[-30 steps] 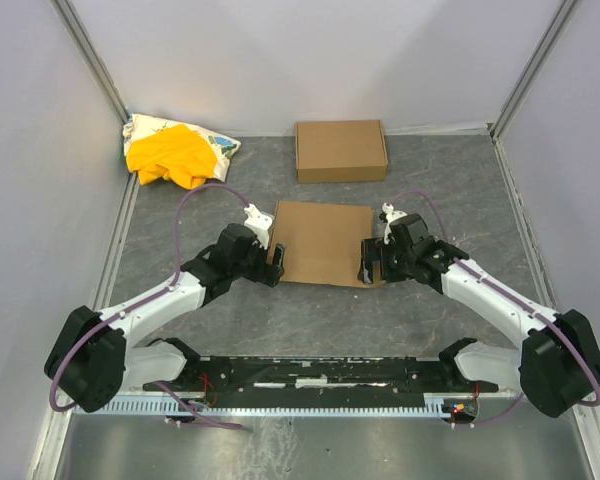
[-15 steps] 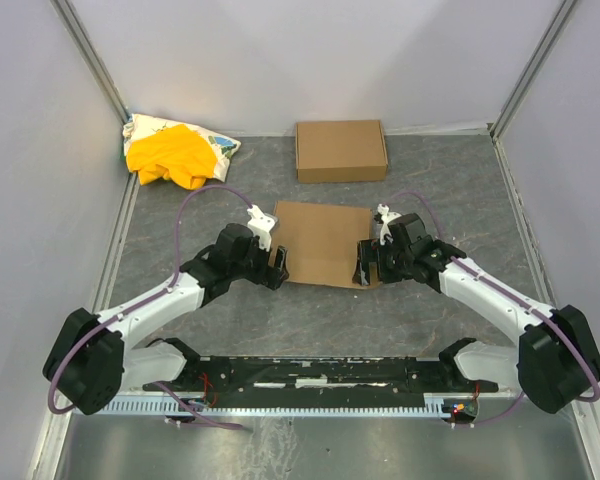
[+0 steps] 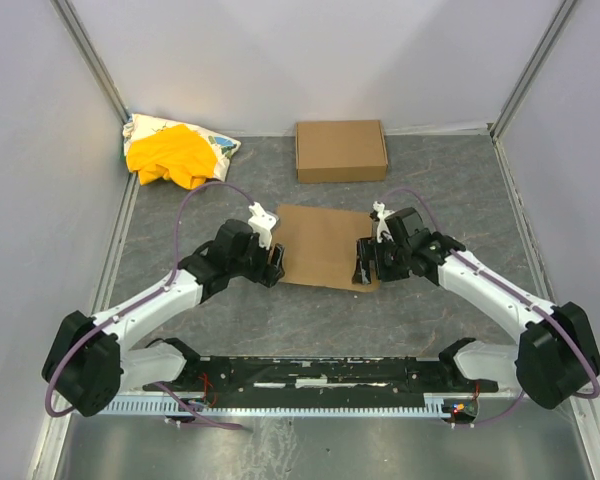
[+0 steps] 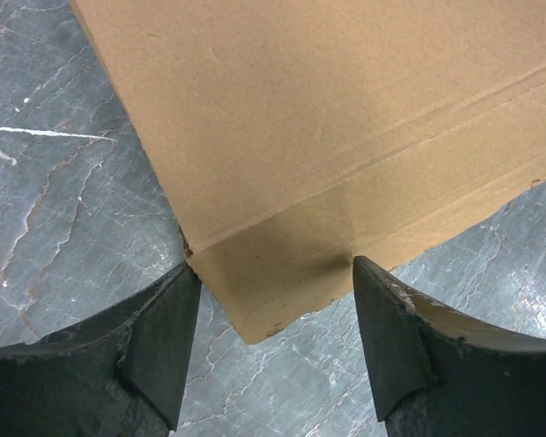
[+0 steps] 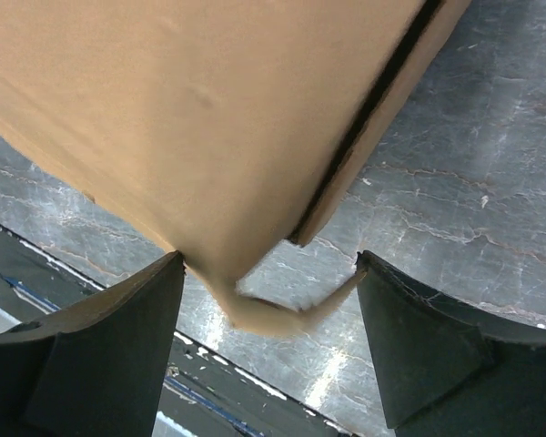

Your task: Fold the paper box

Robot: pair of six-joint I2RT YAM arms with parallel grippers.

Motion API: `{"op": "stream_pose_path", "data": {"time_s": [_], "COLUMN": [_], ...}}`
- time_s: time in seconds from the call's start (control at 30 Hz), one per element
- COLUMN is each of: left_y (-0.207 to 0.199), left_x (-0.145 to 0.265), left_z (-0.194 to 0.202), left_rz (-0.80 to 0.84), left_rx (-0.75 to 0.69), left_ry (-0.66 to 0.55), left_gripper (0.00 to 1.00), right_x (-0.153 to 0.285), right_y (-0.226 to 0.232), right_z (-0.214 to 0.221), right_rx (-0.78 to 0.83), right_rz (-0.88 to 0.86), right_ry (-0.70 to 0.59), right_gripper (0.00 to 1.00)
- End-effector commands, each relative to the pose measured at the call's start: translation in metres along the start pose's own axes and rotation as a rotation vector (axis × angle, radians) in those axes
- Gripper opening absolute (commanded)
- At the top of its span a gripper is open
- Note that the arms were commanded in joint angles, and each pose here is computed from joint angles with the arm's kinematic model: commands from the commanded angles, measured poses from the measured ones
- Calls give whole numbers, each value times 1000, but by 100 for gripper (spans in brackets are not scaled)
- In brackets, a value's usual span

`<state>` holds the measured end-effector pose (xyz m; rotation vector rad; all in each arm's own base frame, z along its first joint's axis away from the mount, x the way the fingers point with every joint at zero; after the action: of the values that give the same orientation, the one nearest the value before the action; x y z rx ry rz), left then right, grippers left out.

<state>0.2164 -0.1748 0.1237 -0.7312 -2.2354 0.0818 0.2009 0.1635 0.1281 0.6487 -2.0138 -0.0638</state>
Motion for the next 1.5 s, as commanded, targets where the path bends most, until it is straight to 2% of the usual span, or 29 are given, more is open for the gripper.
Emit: {"op": "stream_pose_path", "data": {"time_s": [0.0, 0.23, 0.33, 0.47, 0.5, 0.67, 0.93, 1.23, 1.47], "left_y": [-16, -22, -21, -19, -18, -19, -27, -20, -18], "left_x": [5, 1, 1, 6, 7, 10, 20, 19, 11], "left_z": [-25, -28, -30, -34, -34, -35, -48, -39, -29], "left_rz": [70, 88, 77, 51, 50, 46, 74, 29, 36], "left_rx": [-52, -39, -41, -48, -47, -41, -20, -18, -8], "left_ry": [-22, 101, 123, 92, 88, 66, 63, 93, 101], "left_gripper": [71, 61, 59, 58, 58, 57, 57, 58, 58], "right_x": [4, 4, 8, 25, 30, 53, 70, 51, 35], "right_y": [14, 18, 12, -5, -6, -9, 0, 15, 16], "right_z": [-20, -17, -18, -22, -22, -21, -8, 15, 24], "right_rx": [-10, -42, -35, -17, -16, -23, -27, -48, -48], "right_rz": [-51, -75, -15, 142, 158, 206, 138, 33, 67], "right_ry": [-16, 44, 55, -7, -23, -106, -117, -33, -12], "right_gripper": [82, 81, 81, 92, 99, 99, 99, 99, 99]}}
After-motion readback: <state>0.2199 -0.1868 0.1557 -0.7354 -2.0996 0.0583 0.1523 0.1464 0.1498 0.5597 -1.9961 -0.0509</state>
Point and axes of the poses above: each gripper's point midway between its finger pads, its own x axis back along the fingers, its own y axis along the line the jaws close on, z = x × y, the point moved 5 cm from there along x, back along the fingers, and after that the axes turned 8 degrees about x, right-handed, at the moved point
